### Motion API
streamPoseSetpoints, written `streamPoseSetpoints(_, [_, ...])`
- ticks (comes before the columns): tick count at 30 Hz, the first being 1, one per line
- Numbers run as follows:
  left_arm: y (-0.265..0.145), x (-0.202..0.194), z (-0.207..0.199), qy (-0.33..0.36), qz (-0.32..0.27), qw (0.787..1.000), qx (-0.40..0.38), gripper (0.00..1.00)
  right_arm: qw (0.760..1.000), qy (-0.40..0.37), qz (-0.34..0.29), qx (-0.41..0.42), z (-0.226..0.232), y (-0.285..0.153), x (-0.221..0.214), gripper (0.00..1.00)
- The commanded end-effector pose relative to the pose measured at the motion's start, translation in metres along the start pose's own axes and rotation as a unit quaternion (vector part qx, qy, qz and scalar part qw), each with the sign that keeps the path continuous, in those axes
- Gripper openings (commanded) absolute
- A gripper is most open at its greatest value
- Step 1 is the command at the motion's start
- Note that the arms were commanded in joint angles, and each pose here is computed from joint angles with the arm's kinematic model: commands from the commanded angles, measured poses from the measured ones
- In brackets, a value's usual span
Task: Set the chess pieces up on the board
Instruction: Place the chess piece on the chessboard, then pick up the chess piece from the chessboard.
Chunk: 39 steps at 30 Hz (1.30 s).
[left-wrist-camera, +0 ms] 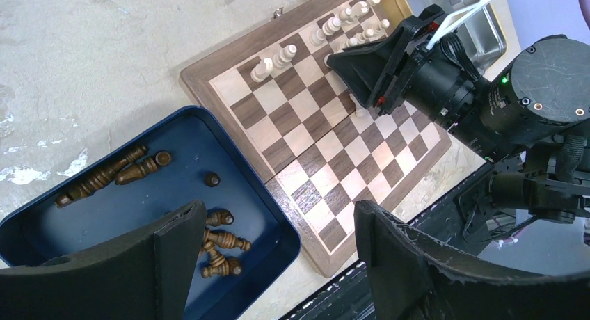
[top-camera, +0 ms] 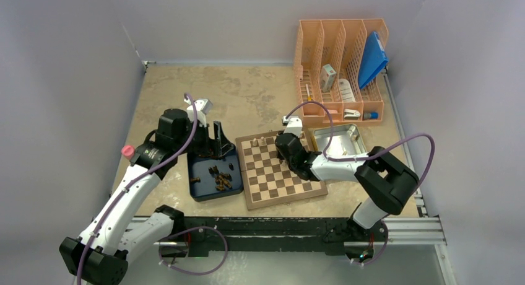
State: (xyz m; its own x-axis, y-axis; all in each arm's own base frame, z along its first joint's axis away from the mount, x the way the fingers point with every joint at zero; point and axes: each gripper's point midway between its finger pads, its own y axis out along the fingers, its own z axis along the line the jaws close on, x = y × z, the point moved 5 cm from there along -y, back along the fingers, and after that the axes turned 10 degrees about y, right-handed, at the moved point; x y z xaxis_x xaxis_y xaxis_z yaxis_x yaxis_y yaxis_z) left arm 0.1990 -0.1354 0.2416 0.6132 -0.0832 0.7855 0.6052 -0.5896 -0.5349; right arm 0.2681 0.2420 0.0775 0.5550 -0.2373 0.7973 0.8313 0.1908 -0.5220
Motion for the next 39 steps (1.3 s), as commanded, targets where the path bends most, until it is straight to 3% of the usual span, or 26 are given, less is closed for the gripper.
streamPoseSetpoints(1, [-0.004, 0.009, -0.003, 0.019, -0.027, 0.999, -0.01, 0.77, 1.0, 0.014, -0.02, 0.006, 0.013, -0.001, 0.015, 0.27])
streamPoseSetpoints(15, [-0.007, 0.011, -0.002, 0.021, -0.035, 0.999, -0.004, 0.77, 0.999, 0.035, -0.02, 0.033, 0.022, -0.015, 0.028, 0.34])
streamPoseSetpoints(29, [-0.012, 0.014, -0.002, 0.027, -0.049, 0.998, 0.004, 0.77, 0.996, 0.068, 0.033, 0.041, 0.017, -0.054, 0.032, 0.35])
streamPoseSetpoints(39, [-0.013, 0.015, -0.004, 0.032, -0.053, 0.998, -0.005, 0.77, 0.994, 0.071, 0.086, 0.021, 0.008, -0.051, 0.006, 0.37])
